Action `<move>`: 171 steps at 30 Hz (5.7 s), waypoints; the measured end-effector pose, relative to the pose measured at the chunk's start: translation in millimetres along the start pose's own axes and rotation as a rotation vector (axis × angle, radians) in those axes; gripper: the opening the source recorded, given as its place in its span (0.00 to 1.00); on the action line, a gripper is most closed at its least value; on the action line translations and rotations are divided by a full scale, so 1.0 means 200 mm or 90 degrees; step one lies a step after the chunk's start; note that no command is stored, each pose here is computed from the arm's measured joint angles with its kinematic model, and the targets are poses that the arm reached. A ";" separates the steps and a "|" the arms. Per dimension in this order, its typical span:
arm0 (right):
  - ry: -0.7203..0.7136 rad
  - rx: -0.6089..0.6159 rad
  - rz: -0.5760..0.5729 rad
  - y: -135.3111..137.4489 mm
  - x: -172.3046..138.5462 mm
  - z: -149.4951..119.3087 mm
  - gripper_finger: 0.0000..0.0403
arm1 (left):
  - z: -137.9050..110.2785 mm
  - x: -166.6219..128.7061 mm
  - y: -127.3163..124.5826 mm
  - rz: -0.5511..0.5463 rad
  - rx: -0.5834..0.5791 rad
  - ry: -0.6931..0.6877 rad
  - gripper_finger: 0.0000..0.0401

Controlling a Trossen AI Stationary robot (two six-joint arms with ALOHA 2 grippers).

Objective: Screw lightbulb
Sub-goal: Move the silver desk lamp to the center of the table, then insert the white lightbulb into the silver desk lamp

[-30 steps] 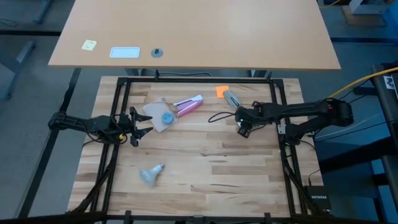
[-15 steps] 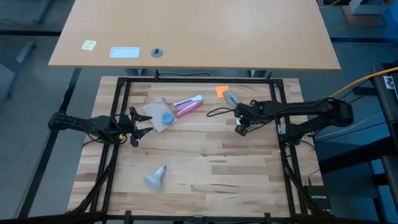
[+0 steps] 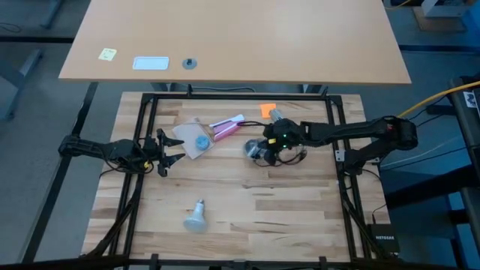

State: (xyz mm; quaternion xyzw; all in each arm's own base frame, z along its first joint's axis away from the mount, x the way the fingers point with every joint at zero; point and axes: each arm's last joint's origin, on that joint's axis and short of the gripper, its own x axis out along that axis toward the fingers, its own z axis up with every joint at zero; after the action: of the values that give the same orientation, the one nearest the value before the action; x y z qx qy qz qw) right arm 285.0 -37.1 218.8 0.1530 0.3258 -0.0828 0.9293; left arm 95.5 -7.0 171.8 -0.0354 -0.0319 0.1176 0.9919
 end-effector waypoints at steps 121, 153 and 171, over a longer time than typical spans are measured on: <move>-0.131 -0.357 -0.002 0.26 0.10 0.00 0.49 | 0.26 0.23 -0.27 -0.213 -0.300 0.186 0.60; -0.120 -0.292 0.188 0.39 0.08 -0.04 0.49 | 0.00 0.31 -0.49 -0.507 0.360 0.431 0.60; -0.133 -0.325 0.160 0.56 0.04 -0.12 0.49 | -0.21 0.51 -0.68 -0.622 0.571 0.402 0.60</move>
State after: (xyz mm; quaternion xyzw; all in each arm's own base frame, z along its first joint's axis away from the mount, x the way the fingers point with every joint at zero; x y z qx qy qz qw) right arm 306.4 75.1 221.5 -0.0557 0.2170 0.1025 0.9692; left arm 229.5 -116.6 147.0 0.3596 0.2944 -0.3523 0.8123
